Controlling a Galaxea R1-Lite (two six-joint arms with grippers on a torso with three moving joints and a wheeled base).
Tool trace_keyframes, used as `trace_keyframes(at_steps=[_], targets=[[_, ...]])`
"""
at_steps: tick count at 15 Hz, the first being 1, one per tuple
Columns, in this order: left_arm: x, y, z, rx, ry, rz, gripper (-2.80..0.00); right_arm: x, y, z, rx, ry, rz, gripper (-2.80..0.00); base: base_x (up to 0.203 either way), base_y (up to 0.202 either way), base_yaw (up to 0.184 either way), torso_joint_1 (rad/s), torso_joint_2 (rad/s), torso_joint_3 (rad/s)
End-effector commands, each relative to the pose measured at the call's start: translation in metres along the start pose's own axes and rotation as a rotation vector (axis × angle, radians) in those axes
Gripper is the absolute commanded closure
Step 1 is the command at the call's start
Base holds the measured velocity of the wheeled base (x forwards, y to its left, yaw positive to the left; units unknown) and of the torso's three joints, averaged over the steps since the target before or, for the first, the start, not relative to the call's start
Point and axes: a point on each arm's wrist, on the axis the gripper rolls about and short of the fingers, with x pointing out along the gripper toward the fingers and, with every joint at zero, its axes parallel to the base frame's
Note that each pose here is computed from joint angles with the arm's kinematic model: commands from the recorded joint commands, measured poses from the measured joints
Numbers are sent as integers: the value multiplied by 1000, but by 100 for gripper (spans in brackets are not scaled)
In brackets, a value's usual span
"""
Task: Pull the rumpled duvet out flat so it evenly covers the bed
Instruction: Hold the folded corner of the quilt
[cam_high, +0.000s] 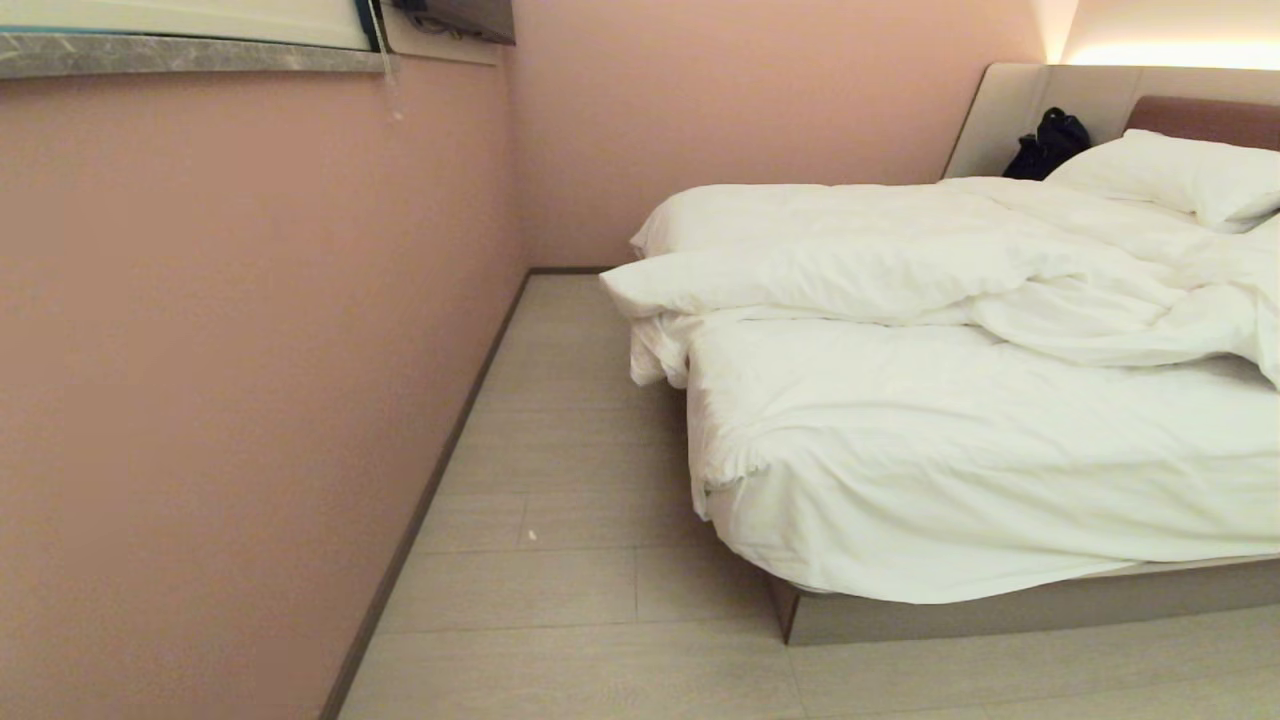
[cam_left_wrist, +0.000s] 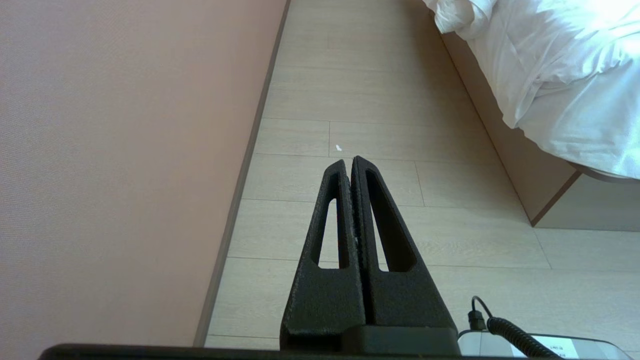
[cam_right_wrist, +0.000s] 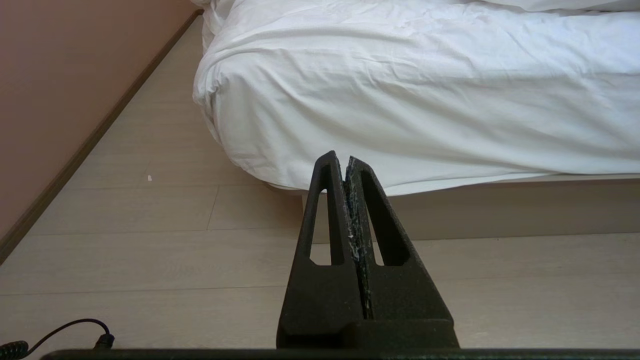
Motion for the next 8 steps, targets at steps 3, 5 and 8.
trace_keyframes(at_steps=[3,5,8], targets=[[0,0,0,-1,1,1,0,0,0,0,0,-1,1,0,0,0,0,0,0,0],[0,0,0,-1,1,1,0,0,0,0,0,-1,1,0,0,0,0,0,0,0],[0,0,0,-1,1,1,0,0,0,0,0,-1,1,0,0,0,0,0,0,0]])
